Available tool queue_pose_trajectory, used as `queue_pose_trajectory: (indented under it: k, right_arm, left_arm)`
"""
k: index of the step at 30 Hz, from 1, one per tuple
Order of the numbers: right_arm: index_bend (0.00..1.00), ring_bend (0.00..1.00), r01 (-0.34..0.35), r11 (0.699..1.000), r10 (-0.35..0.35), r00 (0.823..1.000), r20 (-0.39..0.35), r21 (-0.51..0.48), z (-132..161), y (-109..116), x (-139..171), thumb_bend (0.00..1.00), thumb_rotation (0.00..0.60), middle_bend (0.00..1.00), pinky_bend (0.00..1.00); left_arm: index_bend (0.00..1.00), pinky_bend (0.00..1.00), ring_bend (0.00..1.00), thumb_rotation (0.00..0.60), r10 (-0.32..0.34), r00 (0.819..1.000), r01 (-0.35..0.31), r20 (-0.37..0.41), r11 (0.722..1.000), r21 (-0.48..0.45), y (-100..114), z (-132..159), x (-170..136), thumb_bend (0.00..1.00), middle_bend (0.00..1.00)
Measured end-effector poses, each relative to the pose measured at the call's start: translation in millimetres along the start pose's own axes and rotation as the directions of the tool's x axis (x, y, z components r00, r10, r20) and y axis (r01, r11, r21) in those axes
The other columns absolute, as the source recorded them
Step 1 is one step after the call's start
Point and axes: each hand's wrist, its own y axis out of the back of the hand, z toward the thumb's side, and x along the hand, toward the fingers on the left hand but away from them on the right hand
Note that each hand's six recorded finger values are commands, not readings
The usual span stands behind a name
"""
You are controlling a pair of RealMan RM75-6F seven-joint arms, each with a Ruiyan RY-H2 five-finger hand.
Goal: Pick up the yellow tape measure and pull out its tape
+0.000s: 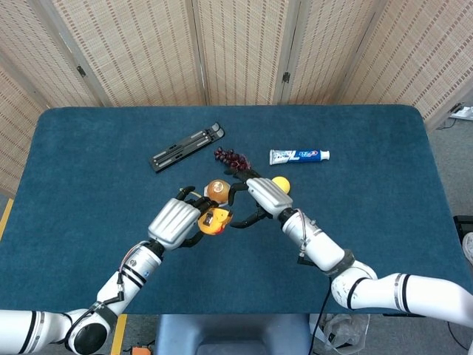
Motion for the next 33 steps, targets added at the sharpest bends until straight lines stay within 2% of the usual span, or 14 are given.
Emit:
queue_pose_trajectory:
  k: [15, 27, 33]
  right_arm:
    - [0.52, 0.12, -0.038, 0.999, 0.038, 0.999, 0.004, -0.01, 0, -8, -1, 0.08, 0.6, 0.13, 0.0]
    - [0.56, 0.13, -0.041, 0.999, 0.041, 0.999, 0.01, -0.011, -4, -10, 1, 0.08, 0.6, 0.14, 0.0]
    - [0.58, 0.14, -0.026, 0.999, 0.026, 1.0, 0.006, -0.019, -4, -9, -1, 0.17, 0.6, 0.15, 0.0]
  left_arm:
    - [0.53, 0.14, 0.45, 0.6, -0.021, 0.999, 0.021, -0.024, 1.0, 0.0, -4, -4, 3, 0.43, 0.51]
    - [0.53, 0.14, 0.45, 0.6, -0.036, 0.998, 0.036, -0.049, 0.999, 0.0, -9, -13, 4, 0.43, 0.51]
    - [0.53, 0.13, 0.45, 0.6, -0.04, 0.998, 0.041, -0.052, 0.999, 0.003, -11, -14, 4, 0.43, 0.51]
